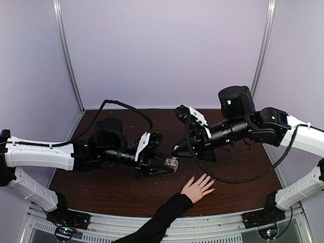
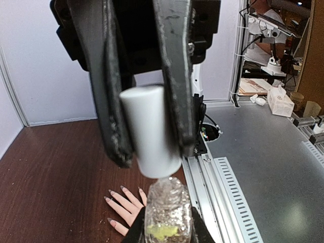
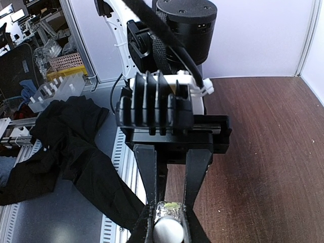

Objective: Paint the nails
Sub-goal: Close the cap of the nail polish bottle.

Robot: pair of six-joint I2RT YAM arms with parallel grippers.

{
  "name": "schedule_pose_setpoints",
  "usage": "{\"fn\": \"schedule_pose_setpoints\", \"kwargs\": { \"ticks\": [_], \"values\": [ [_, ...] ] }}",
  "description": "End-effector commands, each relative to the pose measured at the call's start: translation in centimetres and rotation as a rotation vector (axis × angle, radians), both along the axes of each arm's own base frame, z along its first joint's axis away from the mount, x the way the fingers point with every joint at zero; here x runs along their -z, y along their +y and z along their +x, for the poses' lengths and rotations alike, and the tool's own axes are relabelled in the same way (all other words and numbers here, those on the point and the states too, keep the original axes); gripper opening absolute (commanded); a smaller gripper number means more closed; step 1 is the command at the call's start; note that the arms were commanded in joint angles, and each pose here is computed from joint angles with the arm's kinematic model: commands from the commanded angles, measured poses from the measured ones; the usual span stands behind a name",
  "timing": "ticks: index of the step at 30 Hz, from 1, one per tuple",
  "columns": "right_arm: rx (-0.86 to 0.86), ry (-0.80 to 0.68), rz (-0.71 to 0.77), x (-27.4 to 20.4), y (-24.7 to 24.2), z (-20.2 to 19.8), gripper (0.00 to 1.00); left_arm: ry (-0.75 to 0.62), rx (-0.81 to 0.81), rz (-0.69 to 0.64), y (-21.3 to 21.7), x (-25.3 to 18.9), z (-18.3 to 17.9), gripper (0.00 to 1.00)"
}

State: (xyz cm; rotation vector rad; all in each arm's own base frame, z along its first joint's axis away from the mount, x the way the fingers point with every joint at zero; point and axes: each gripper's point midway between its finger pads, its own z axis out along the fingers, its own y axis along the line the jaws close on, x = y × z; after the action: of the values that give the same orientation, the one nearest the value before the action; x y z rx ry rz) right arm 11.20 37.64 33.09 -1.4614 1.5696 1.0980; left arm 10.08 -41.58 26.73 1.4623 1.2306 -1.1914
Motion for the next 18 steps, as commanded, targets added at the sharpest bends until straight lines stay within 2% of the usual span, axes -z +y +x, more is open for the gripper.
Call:
{"fn": "schedule_pose_setpoints", "kwargs": {
  "ticks": [1, 18],
  "values": [
    [0.005, -0.035, 0.016, -0.9, 0.3, 0.2, 0.0, -0.024, 0.002, -0.064, -0.4, -2.3, 0.0, 0.0],
    [0.007, -0.03, -0.018, 0.6, 0.8, 0.2, 0.0, -0.006, -0.042, -0.122, -0.3, -3.9, 0.6, 0.0]
  ]
}}
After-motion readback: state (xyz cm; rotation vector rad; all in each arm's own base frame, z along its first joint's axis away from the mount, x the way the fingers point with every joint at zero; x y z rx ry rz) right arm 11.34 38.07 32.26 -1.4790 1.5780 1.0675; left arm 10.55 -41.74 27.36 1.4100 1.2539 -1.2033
